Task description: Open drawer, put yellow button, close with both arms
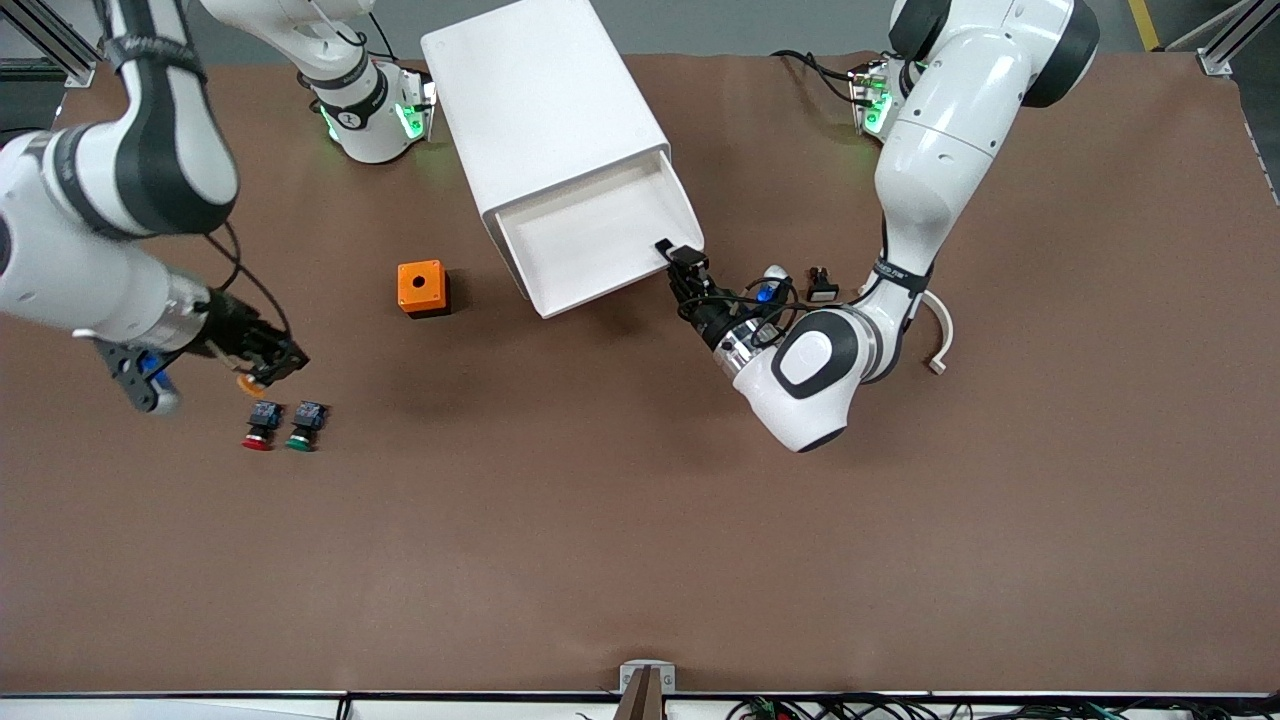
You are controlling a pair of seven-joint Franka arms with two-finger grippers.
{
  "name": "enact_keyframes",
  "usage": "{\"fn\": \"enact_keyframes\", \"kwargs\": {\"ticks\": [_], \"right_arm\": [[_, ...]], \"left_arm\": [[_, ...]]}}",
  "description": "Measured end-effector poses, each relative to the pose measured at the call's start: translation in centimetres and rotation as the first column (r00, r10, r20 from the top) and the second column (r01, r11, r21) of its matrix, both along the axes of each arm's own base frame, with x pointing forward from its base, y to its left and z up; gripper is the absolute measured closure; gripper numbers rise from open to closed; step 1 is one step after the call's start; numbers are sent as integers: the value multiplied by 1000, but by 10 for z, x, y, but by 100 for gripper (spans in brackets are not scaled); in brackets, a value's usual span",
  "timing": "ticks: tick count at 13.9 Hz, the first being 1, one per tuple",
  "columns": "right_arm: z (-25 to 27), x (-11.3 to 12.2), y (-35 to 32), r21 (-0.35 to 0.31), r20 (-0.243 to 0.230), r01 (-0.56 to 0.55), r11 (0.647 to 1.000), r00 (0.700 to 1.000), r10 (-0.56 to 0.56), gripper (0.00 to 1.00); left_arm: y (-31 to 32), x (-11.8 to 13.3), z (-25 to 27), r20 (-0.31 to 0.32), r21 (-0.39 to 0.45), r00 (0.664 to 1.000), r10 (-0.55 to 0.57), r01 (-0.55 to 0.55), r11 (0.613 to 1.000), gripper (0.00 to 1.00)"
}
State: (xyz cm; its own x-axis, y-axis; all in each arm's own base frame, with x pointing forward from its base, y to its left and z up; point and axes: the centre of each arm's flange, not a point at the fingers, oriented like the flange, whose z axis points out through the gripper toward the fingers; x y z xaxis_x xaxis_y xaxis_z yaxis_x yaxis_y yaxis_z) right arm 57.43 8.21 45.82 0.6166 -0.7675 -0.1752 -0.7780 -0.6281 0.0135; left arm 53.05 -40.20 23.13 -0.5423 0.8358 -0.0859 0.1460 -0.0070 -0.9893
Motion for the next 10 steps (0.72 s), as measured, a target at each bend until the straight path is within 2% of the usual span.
{"fn": "enact_keyframes", "kwargs": {"ticks": [1,3,4,7,10], "right_arm": [[8,-11,27,-7,-1,42,999,999,-42,59],[18,-34,91,-22,-2,112,993,994,-112,59],[20,-45,125,-24,8,144,989,990,-143,59],[23,-79,220,10,64,222,975,973,-222,59],[22,-109,276,33,79,228,973,970,-229,59]], "left_arm": [[0,0,0,0,0,1000,1,-1,1000,80],[0,1,-2,4,2,1000,7,-7,1000,69],[1,2,-2,6,1,1000,8,-8,1000,69],[2,5,-3,33,-33,999,17,-16,999,44],[0,11,4,69,-157,996,63,-52,986,14]]}}
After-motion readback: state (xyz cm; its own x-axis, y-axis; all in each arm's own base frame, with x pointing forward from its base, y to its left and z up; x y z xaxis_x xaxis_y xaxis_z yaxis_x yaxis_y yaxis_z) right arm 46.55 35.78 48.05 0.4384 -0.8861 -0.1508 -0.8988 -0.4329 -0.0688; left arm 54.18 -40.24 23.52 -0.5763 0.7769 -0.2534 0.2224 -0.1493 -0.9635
